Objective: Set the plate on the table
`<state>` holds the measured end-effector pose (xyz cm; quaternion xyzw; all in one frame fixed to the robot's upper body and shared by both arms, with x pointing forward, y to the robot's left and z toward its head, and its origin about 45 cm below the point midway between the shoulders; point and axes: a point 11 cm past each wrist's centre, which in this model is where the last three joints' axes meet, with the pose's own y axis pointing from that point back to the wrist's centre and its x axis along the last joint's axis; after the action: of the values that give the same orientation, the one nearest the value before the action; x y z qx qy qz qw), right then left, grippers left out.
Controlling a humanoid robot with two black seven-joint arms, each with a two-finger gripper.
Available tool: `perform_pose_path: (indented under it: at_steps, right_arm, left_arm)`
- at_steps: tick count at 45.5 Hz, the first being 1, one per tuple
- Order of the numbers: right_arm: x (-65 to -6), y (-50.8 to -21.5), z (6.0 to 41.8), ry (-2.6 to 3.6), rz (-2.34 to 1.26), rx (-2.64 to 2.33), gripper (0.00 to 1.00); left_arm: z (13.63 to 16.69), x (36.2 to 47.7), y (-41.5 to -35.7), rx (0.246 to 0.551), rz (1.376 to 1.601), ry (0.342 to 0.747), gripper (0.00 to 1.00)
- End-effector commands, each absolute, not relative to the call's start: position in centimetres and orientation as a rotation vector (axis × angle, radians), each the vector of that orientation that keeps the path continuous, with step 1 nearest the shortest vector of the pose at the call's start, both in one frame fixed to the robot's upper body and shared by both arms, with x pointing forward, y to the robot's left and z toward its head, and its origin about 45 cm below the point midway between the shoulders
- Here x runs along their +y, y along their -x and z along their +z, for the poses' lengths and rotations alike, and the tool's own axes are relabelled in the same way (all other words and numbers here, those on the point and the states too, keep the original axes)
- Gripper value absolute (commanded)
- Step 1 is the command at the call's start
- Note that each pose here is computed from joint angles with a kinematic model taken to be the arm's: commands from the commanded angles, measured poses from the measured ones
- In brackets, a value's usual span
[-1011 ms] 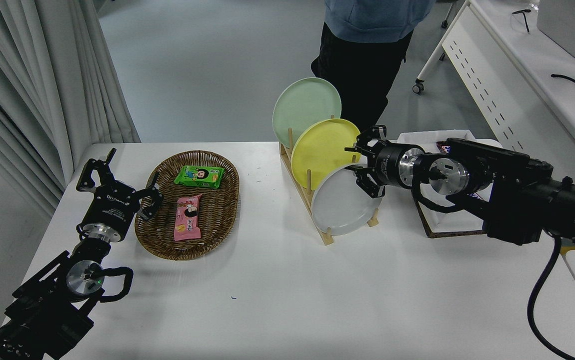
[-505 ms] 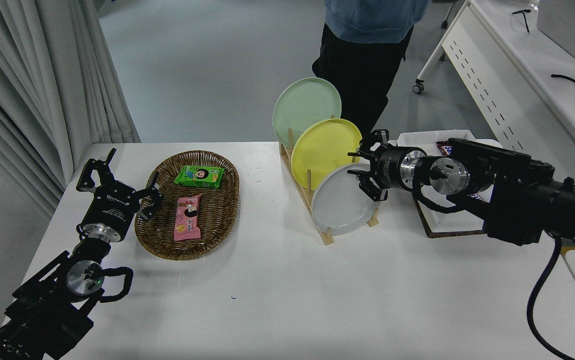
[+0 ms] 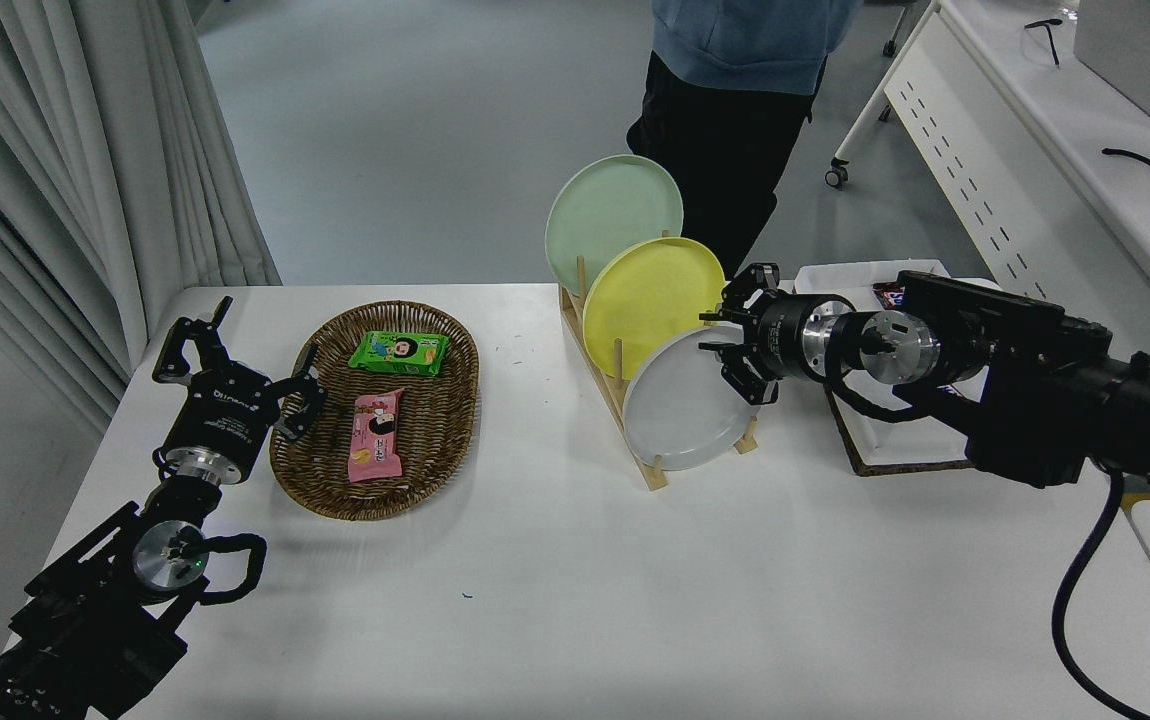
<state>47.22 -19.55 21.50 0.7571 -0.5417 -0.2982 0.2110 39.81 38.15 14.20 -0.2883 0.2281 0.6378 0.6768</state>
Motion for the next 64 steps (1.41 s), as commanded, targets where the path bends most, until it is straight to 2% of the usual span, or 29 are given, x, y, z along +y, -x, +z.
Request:
perform_pose_path:
  at_steps: [1, 22, 34, 47, 53, 57, 64]
  right_arm:
    - [-19.44, -47.22, 21.56, -2.102, -0.830, -1.501, 0.21]
    - [-19.02, -47.28, 21.71, -2.116, -0.832, -1.496, 0.21]
    - [-19.10, -47.35, 21.77, -2.115, -0.832, -1.501, 0.14]
    - [-19.02, -47.34, 21.76, -2.115, -0.832, -1.499, 0.11]
    - [-19.02, -47.41, 21.92, -2.119, -0.838, -1.502, 0.07]
    - [-18.94, -47.31, 21.86, -2.115, -0.845, -1.492, 0.00]
    - [-18.85, -47.40, 22.16, -2.118, -0.852, -1.490, 0.00]
  left_arm:
    - [14.22, 38.14, -39.82, 0.513, 1.433, 0.648, 1.00]
    - [14.22, 38.14, -39.82, 0.513, 1.433, 0.648, 1.00]
    - [14.22, 38.14, -39.82, 0.513, 1.433, 0.648, 1.00]
    - [14.19, 38.17, -39.81, 0.513, 1.434, 0.648, 1.00]
    - [14.19, 38.17, -39.81, 0.513, 1.434, 0.648, 1.00]
    - [14.19, 38.17, -39.81, 0.513, 1.434, 0.648, 1.00]
    - [14.19, 38.17, -39.81, 0.513, 1.434, 0.648, 1.00]
